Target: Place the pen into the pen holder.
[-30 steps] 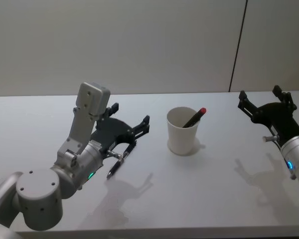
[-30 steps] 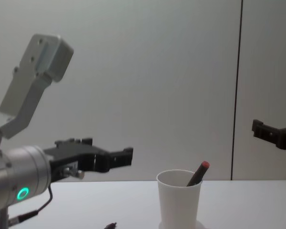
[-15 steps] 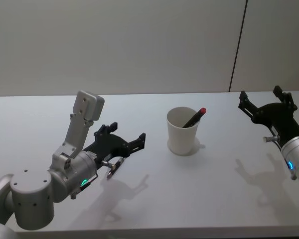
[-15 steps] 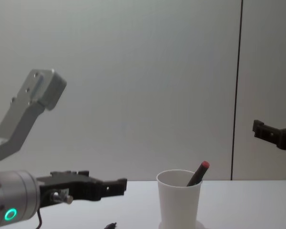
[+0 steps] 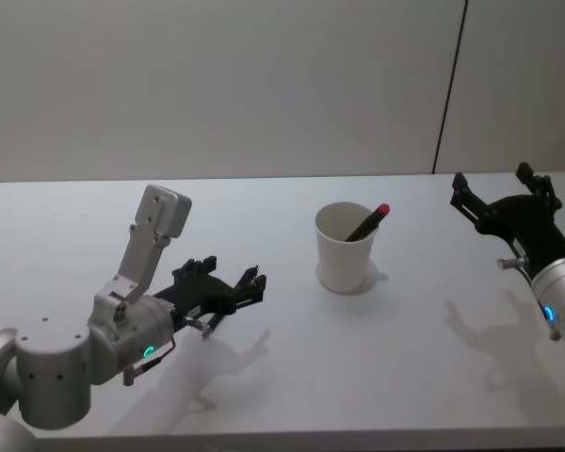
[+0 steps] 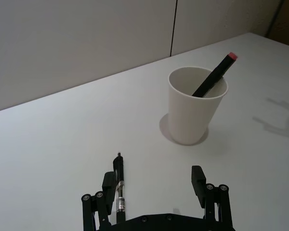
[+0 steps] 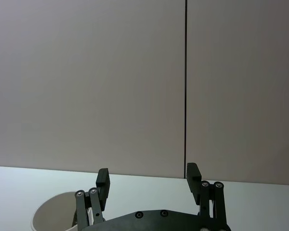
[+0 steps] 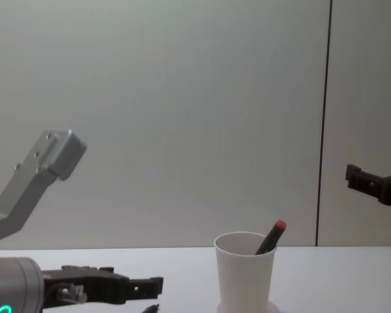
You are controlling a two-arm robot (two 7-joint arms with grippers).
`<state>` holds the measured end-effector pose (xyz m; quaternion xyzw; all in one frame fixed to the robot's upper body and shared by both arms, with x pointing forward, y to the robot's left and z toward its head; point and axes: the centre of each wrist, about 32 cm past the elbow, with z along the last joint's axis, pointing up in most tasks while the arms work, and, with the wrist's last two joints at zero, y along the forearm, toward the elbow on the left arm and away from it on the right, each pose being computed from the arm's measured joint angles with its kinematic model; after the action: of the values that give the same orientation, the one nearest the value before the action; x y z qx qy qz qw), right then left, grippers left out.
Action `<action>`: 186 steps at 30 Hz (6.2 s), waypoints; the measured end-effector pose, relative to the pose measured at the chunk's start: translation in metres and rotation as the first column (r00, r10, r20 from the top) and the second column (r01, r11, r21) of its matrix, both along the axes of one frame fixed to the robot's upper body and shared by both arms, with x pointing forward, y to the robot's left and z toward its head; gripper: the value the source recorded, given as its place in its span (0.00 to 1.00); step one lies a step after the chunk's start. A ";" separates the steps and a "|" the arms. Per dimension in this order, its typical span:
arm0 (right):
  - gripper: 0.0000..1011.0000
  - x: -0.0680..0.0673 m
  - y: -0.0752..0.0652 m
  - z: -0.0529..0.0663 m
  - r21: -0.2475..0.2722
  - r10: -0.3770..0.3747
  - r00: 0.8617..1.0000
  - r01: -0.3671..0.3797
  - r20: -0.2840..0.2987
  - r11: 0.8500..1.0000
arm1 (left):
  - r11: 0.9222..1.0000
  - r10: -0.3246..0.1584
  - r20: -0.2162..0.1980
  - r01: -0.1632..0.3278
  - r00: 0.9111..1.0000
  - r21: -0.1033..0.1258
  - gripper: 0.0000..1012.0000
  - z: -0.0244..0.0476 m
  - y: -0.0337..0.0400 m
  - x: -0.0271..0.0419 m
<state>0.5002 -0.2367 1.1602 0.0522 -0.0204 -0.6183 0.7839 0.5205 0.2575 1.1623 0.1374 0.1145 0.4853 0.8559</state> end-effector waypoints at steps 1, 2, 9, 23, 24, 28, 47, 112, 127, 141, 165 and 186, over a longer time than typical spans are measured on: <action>0.99 0.000 0.000 0.000 0.000 0.000 1.000 0.000 0.000 1.000 | 1.000 0.001 -0.004 -0.001 1.000 0.002 0.99 -0.0005 0.0005 0.0006; 0.99 0.000 0.000 0.000 0.000 0.000 1.000 0.000 0.000 1.000 | 1.000 0.002 -0.010 -0.002 1.000 0.003 0.99 -0.0013 0.0012 0.0014; 0.99 0.000 0.000 0.000 0.000 0.000 1.000 0.000 0.000 1.000 | 1.000 0.012 -0.054 -0.010 0.998 0.029 0.99 -0.0067 0.0059 0.0076; 0.99 0.000 0.000 0.000 0.000 0.000 1.000 0.000 0.000 1.000 | 0.997 0.024 -0.110 -0.015 0.994 0.079 0.99 -0.0152 0.0107 0.0185; 0.99 0.000 0.000 0.000 0.000 0.000 1.000 0.000 0.000 1.000 | 0.997 0.024 -0.112 -0.014 0.993 0.082 0.99 -0.0158 0.0107 0.0190; 0.99 0.000 0.000 0.000 0.000 0.000 1.000 0.000 0.000 1.000 | 0.996 0.023 -0.124 -0.012 0.992 0.090 0.99 -0.0194 0.0108 0.0215; 0.99 0.000 0.000 0.000 0.000 0.000 1.000 0.000 0.000 1.000 | 0.996 0.040 -0.154 -0.027 0.987 0.086 0.99 -0.0392 0.0163 0.0278; 0.99 0.000 0.000 0.000 0.000 0.000 1.000 0.000 0.000 1.000 | 0.992 0.082 -0.090 -0.072 0.993 0.101 0.99 -0.0423 0.0234 0.0294; 0.99 0.000 0.000 0.000 0.000 0.000 1.000 0.000 0.000 1.000 | 0.989 0.071 -0.110 -0.055 0.991 0.138 0.99 -0.0385 0.0185 0.0337; 0.99 0.000 0.000 0.000 0.000 0.000 1.000 0.000 0.000 1.000 | 0.987 0.066 -0.126 -0.046 0.990 0.154 0.86 -0.0365 0.0133 0.0369; 0.99 0.000 0.000 0.000 0.000 0.000 1.000 0.000 0.000 1.000 | 0.985 0.069 -0.149 -0.044 0.986 0.164 0.13 -0.0384 0.0056 0.0376; 0.99 0.000 0.000 0.000 0.000 0.000 1.000 0.000 0.000 1.000 | 0.985 0.069 -0.137 -0.046 0.988 0.164 0.10 -0.0358 0.0004 0.0345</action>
<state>0.5002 -0.2367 1.1601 0.0522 -0.0204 -0.6183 0.7839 0.5550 0.2579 1.1265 0.2365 0.1397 0.5066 0.8173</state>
